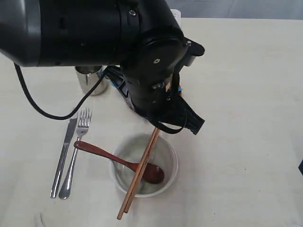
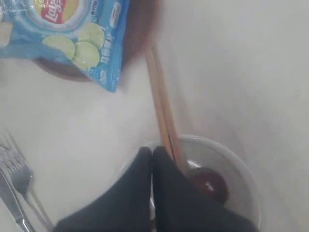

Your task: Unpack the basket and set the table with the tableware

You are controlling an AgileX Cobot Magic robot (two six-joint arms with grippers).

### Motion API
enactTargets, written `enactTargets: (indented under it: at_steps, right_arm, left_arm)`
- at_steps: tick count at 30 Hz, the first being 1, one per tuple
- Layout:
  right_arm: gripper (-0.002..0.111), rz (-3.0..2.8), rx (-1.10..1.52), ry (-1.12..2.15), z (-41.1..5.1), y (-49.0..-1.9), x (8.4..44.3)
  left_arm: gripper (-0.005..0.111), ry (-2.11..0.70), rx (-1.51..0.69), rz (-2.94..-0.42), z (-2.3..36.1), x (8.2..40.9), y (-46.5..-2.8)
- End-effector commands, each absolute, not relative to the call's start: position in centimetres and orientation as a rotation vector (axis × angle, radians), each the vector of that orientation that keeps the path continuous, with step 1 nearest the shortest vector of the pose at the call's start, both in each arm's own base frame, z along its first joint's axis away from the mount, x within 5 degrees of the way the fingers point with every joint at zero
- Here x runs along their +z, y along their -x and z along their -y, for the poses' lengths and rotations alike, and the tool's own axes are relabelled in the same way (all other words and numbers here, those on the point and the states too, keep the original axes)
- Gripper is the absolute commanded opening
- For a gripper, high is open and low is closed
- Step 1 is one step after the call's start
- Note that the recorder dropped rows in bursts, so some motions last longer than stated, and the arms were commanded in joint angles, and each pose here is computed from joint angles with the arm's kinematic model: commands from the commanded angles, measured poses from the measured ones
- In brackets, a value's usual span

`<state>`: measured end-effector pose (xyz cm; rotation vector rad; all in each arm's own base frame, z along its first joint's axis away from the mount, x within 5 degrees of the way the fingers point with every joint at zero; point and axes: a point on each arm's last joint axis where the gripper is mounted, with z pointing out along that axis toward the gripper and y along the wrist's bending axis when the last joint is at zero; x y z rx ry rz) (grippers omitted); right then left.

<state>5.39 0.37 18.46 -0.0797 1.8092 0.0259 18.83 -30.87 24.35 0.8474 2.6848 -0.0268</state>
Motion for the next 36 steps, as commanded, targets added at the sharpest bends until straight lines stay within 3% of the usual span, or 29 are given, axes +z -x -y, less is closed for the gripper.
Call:
enactTargets:
  at_steps: [1, 12, 20, 25, 36]
  right_arm:
    - [0.0, -1.806, 0.023, 0.08, -0.4, -5.4, 18.4]
    - [0.0, -1.806, 0.023, 0.08, -0.4, -5.4, 18.4]
    - [0.0, -1.806, 0.023, 0.08, -0.4, -5.4, 18.4]
    - [0.0, -1.806, 0.023, 0.08, -0.4, -5.4, 18.4]
    - [0.0, -1.806, 0.023, 0.08, -0.4, -5.4, 18.4]
  left_arm:
    - [0.0, -0.848, -0.069, -2.642, 30.6, 26.2, -18.5]
    - [0.0, -0.751, -0.309, -2.341, 25.1, 36.3, -16.2]
    - [0.0, -0.688, -0.476, -2.106, 18.8, 40.6, -12.9]
    - [0.0, -0.659, -0.541, -1.982, 14.8, 41.5, -10.8]
    - [0.0, -0.618, -0.571, -1.826, 7.2, 40.1, -7.0]
